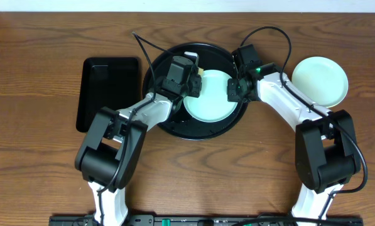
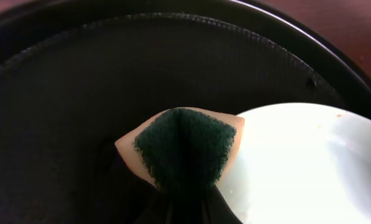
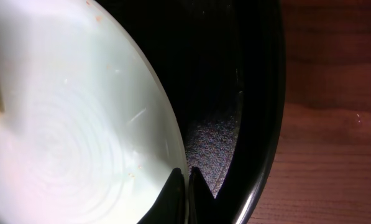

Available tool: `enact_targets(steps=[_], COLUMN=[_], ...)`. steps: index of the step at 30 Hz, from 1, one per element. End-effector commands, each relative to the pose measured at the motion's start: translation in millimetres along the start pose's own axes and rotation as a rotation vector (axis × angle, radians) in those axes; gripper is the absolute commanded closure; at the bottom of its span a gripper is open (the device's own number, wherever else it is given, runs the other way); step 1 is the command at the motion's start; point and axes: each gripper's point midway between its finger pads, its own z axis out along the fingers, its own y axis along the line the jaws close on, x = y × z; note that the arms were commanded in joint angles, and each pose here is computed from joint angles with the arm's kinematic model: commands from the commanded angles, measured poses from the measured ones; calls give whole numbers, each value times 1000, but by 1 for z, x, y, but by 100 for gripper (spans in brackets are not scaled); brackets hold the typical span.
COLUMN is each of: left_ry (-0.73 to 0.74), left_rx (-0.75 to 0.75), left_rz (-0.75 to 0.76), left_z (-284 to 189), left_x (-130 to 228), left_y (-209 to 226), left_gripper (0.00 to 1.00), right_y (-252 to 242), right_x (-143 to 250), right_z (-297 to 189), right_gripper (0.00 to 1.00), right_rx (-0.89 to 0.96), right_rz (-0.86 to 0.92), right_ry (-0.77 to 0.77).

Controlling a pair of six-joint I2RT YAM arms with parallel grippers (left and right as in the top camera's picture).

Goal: Clean dirty plates on tray and stack at the side

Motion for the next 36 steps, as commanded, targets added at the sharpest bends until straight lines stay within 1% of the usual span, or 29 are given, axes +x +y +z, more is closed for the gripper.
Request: enact_targets(steps=[1, 5, 9, 12, 14, 16, 18, 20, 22, 25, 27, 29, 31, 33, 36], left_ry=[-3, -101, -223, -334, -394, -428, -429, -395, -330, -191, -82, 10, 75, 114, 136], left_rx=[-1, 15, 36, 53, 55, 44, 12, -31, -84, -173, -238, -286, -310, -315, -302], left_rz=[1, 0, 1, 1, -2, -11, -31, -56, -94, -219, -329, -390, -436, -464, -445], left_z=[8, 1, -29, -69, -100, -130, -160, -181, -197, -213, -221, -227, -231, -235, -235], left_x=[6, -29, -83, -127, -149, -163, -169, -164, -149, -112, -80, -54, -35, -24, -16], left_y=[5, 2, -7, -14, -13, -8, 7, 26, 48, 86, 112, 130, 143, 150, 157], left_gripper=[92, 92, 92, 93, 92, 92, 92, 92, 92, 92, 92, 92, 92, 92, 92], right_y=[-4, -4, -4, -4, -4, -4, -4, -4, -2, 4, 12, 18, 25, 33, 57], right_x=[3, 3, 3, 3, 3, 3, 3, 3, -1, -14, -31, -52, -76, -93, -107], right_z=[3, 3, 3, 3, 3, 3, 3, 3, 3, -7, -26, -55, -94, -132, -185], right_gripper=[99, 99, 99, 99, 99, 99, 99, 99, 99, 99, 99, 99, 99, 99, 99], right_rx=[8, 8, 9, 9, 9, 9, 9, 9, 3, -12, -19, 7, 64, 129, 233], right_rz=[-11, -11, -11, -11, -11, -11, -11, -11, -24, -42, -90, -120, -173, -238, -364], right_ry=[11, 11, 11, 11, 10, 10, 10, 9, -6, -45, -97, -171, -272, -369, -509])
